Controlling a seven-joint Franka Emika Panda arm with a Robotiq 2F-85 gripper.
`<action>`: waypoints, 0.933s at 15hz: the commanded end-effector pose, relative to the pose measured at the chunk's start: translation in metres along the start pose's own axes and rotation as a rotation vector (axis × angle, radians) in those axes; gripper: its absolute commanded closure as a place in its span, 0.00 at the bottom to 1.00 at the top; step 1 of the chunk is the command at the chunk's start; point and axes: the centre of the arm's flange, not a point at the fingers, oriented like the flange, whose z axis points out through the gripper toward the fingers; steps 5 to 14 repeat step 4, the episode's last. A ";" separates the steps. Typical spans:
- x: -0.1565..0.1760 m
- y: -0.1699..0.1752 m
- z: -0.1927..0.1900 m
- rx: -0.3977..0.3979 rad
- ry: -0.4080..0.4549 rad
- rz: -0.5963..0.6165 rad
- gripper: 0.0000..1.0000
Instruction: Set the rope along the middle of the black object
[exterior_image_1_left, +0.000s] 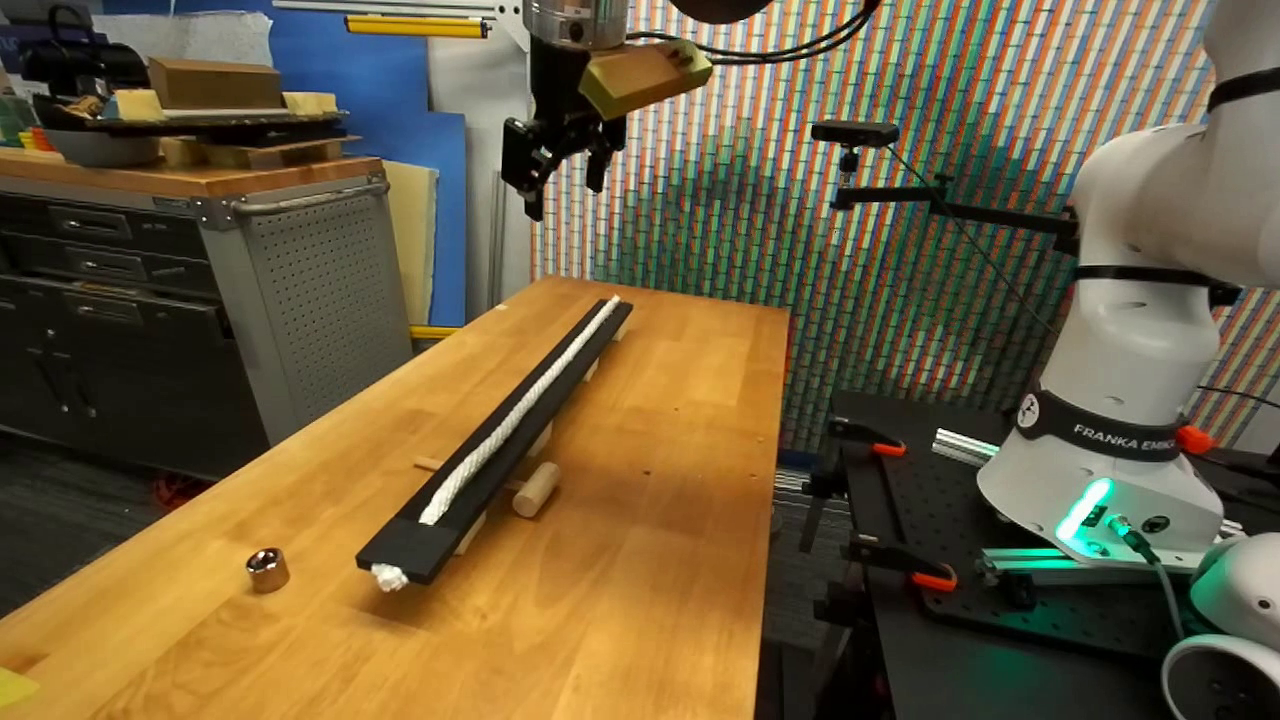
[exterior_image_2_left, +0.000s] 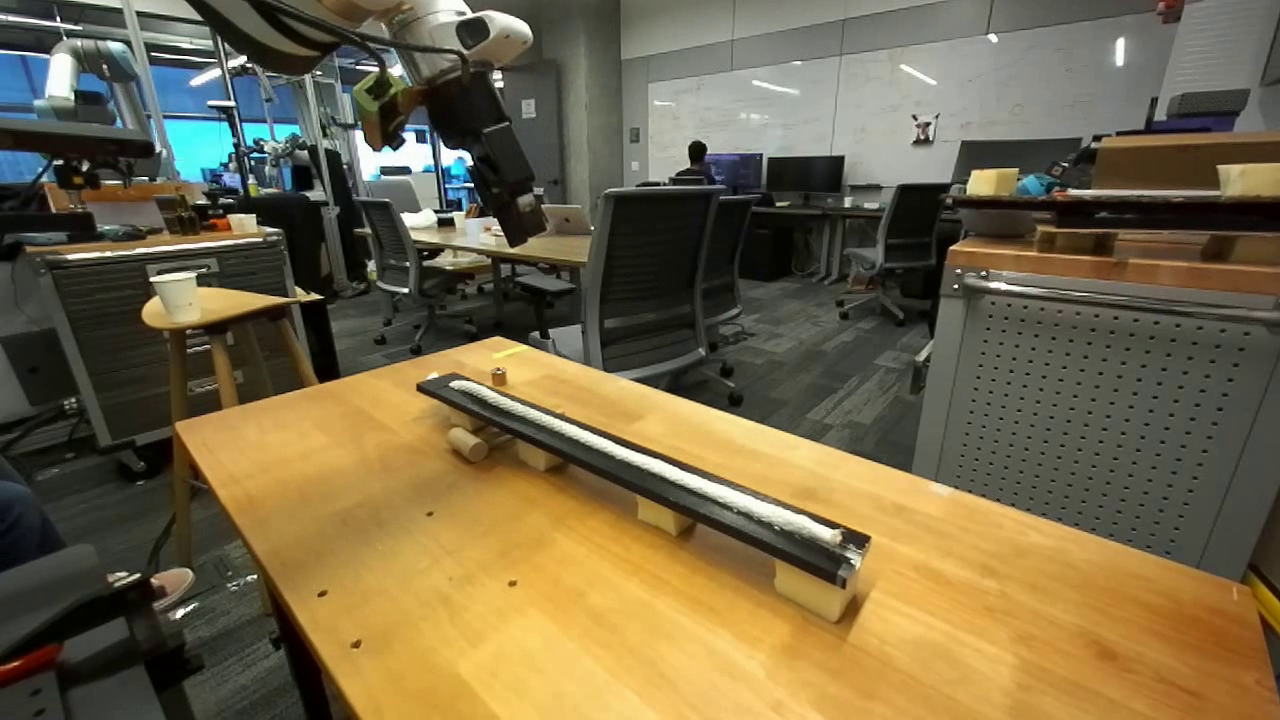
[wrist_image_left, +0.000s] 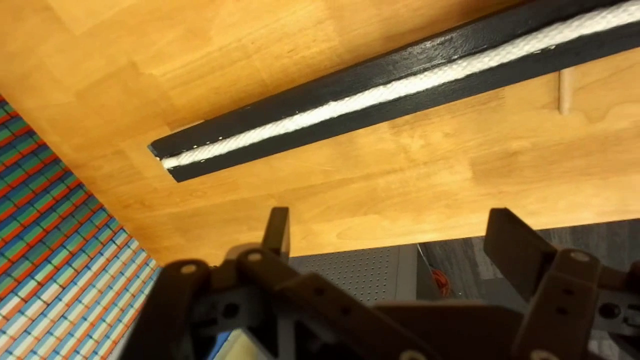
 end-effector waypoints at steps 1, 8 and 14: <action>0.000 -0.001 0.000 0.000 0.000 -0.001 0.00; 0.000 0.000 0.007 -0.006 -0.011 0.000 0.00; 0.000 0.000 0.007 -0.006 -0.011 0.000 0.00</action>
